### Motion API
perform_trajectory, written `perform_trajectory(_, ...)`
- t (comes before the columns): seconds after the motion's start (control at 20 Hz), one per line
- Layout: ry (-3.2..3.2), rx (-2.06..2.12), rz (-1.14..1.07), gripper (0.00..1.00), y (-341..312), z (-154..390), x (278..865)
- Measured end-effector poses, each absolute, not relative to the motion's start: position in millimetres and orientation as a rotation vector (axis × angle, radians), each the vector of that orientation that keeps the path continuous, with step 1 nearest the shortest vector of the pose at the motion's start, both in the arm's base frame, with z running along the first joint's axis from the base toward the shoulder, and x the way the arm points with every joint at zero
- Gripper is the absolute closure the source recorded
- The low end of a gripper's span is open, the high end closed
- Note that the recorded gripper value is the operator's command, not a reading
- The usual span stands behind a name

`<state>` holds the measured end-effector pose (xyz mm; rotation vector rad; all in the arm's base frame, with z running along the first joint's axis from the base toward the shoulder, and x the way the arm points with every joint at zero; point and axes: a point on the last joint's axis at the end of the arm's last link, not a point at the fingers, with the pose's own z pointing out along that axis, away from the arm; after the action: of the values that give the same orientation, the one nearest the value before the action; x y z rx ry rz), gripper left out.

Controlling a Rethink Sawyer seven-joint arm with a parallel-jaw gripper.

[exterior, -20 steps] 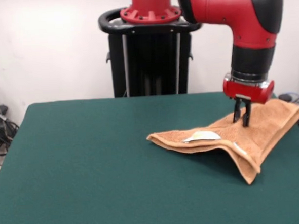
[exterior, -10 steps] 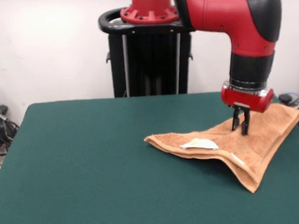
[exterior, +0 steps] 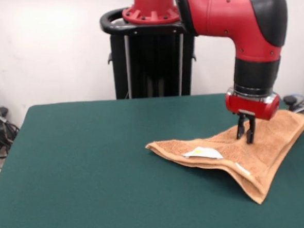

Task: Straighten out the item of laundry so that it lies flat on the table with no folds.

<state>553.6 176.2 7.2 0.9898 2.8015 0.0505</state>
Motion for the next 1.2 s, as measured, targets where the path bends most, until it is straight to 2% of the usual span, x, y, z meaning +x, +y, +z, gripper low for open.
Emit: perform_trajectory(1.2, 2.713, 0.995, 0.01, 1.0, 145.0, 0.0, 600.3)
